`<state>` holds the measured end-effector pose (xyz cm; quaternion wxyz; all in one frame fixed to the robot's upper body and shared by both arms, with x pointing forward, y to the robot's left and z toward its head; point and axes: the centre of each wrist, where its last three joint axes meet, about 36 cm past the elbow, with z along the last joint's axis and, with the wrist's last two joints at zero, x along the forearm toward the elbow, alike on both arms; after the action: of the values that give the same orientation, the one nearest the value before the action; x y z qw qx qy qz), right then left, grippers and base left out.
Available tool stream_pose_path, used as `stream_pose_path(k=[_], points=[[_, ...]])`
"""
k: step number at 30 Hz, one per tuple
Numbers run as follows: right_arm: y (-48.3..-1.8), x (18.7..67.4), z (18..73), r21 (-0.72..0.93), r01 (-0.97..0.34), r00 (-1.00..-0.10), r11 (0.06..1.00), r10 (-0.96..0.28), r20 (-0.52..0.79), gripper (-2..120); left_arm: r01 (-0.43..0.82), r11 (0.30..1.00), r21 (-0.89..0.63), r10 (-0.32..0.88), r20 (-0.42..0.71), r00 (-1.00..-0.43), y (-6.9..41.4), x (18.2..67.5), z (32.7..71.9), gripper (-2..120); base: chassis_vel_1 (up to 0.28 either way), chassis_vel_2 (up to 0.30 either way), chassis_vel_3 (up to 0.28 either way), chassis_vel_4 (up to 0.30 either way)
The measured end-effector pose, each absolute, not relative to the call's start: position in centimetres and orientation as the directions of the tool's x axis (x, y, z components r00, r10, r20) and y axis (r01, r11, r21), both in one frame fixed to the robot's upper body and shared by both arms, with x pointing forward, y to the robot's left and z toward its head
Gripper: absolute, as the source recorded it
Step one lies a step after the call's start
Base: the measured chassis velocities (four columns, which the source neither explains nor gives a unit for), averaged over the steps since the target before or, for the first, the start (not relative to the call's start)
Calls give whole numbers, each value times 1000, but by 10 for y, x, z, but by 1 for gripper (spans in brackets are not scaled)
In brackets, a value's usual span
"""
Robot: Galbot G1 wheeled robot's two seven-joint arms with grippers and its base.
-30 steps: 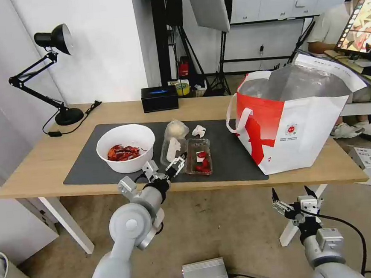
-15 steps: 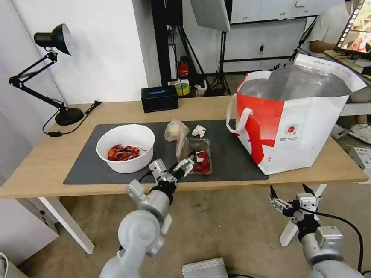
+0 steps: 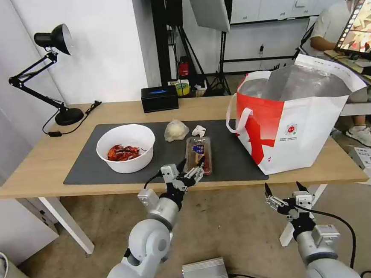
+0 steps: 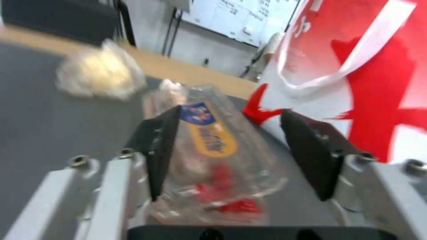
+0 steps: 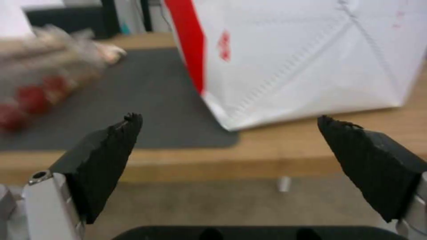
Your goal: Pick up the trash from the table and place it into the takeout bag.
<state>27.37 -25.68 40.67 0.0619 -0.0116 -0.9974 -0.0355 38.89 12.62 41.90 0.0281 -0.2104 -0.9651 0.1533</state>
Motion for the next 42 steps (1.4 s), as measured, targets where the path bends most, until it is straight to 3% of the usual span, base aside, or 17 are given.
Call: stream_pose_path(k=[15,33,42], points=[[-230,296,436,467,-107,-987,878,-151,59,100,448,885,-124,453,16,-891,115,405,401,1,0,0,0,0],[-214,366,440,707,-89,-974,702,-211,87,100,468,883,-39,470,48,-881,113,411,387,0,0,0,0,0],[-209,384,446,826,-41,-952,562,-272,137,100,459,888,-9,459,53,-887,119,411,383,0,0,0,0,0]])
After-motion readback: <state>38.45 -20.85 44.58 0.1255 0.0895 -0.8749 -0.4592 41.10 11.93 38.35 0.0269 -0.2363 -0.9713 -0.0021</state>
